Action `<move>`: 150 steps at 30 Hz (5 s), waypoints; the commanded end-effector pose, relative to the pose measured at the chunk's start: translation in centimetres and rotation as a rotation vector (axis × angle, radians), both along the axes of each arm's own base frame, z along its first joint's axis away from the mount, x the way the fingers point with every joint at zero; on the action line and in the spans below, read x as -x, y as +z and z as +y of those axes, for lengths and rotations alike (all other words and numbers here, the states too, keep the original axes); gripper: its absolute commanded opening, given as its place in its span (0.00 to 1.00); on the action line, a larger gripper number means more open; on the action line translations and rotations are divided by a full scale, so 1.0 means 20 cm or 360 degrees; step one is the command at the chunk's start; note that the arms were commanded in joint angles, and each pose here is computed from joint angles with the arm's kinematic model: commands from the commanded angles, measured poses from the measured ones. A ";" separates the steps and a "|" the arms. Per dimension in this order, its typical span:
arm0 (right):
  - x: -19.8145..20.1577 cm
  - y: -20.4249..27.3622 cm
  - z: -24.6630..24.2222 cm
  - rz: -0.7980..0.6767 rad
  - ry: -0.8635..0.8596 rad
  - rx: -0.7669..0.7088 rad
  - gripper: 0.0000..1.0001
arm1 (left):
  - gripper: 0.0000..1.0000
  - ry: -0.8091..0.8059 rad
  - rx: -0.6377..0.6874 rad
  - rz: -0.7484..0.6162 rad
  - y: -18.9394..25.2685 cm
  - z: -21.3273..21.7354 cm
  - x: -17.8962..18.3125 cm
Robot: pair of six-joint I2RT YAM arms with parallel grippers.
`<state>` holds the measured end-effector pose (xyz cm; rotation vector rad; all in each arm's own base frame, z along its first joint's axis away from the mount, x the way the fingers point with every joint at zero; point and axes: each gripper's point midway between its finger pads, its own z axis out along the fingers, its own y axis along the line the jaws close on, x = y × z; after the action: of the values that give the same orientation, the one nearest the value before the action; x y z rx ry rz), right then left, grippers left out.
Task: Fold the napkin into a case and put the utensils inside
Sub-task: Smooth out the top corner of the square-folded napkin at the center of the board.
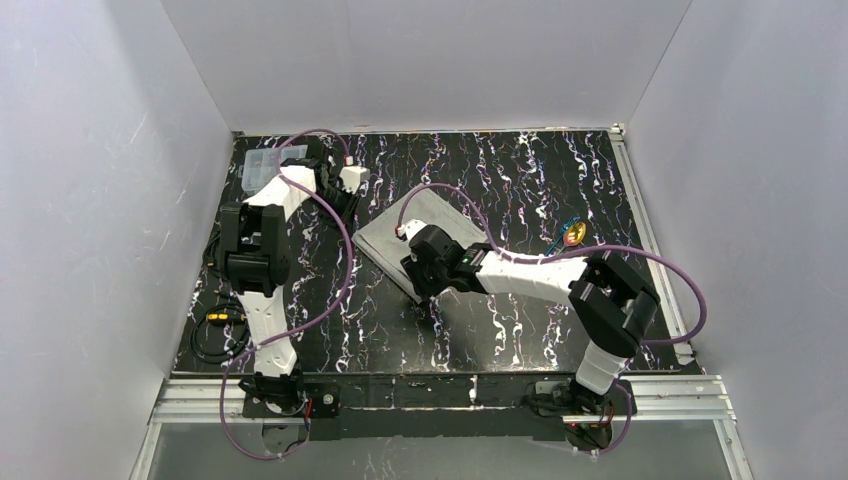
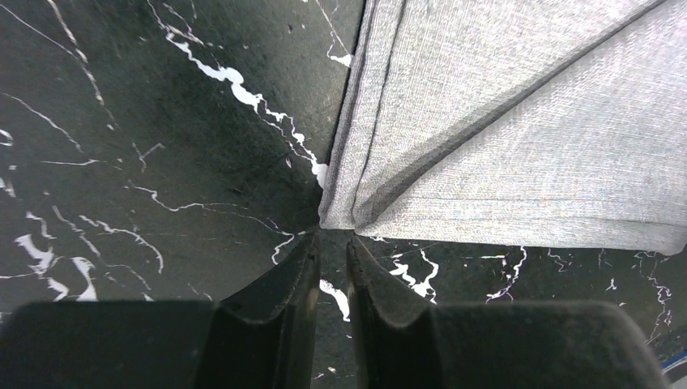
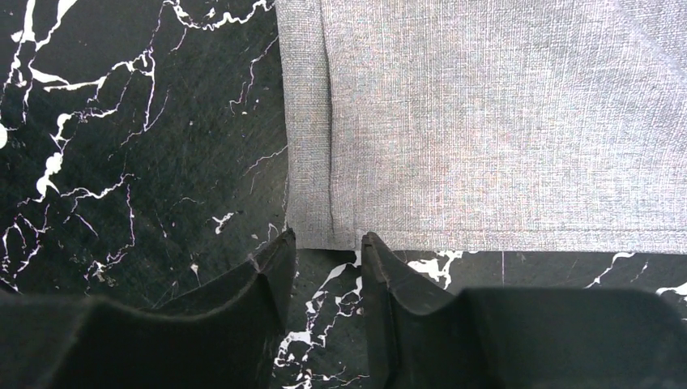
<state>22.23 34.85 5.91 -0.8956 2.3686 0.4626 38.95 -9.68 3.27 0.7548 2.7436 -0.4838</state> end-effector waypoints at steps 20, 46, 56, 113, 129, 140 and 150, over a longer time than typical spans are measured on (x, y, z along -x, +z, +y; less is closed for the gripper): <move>-0.02 -0.01 0.02 -0.0030 -0.0011 0.0008 0.07 | 0.18 -0.0063 0.0047 -0.0055 0.23 0.00 0.03; 0.07 0.01 -0.03 0.0009 0.0030 0.0004 0.01 | 0.15 -0.0093 0.0148 0.0022 0.25 -0.22 0.07; 0.06 -0.05 -0.02 0.0017 0.0026 0.0034 0.01 | 0.15 -0.0140 0.0136 0.0059 0.18 -0.26 0.11; -0.69 0.26 -0.38 0.0624 -0.0706 -0.1045 0.21 | 0.14 -0.0195 -0.0027 -0.0034 -0.01 -0.16 0.12; -0.63 -0.09 0.05 0.0873 -0.0546 -0.1146 0.13 | 0.13 -0.0177 -0.0029 -0.0064 0.00 -0.15 0.12; -0.66 0.04 0.07 0.0752 -0.0475 -0.1065 0.17 | 0.11 -0.0186 -0.0049 -0.0061 -0.02 -0.14 0.13; -0.69 -0.11 0.11 0.0824 -0.0530 -0.1056 0.14 | 0.11 -0.0193 -0.0062 -0.0076 -0.02 -0.13 0.12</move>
<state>35.76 36.88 5.28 -0.0808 2.4392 1.3784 36.96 -12.87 1.95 0.9131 2.6976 -0.4695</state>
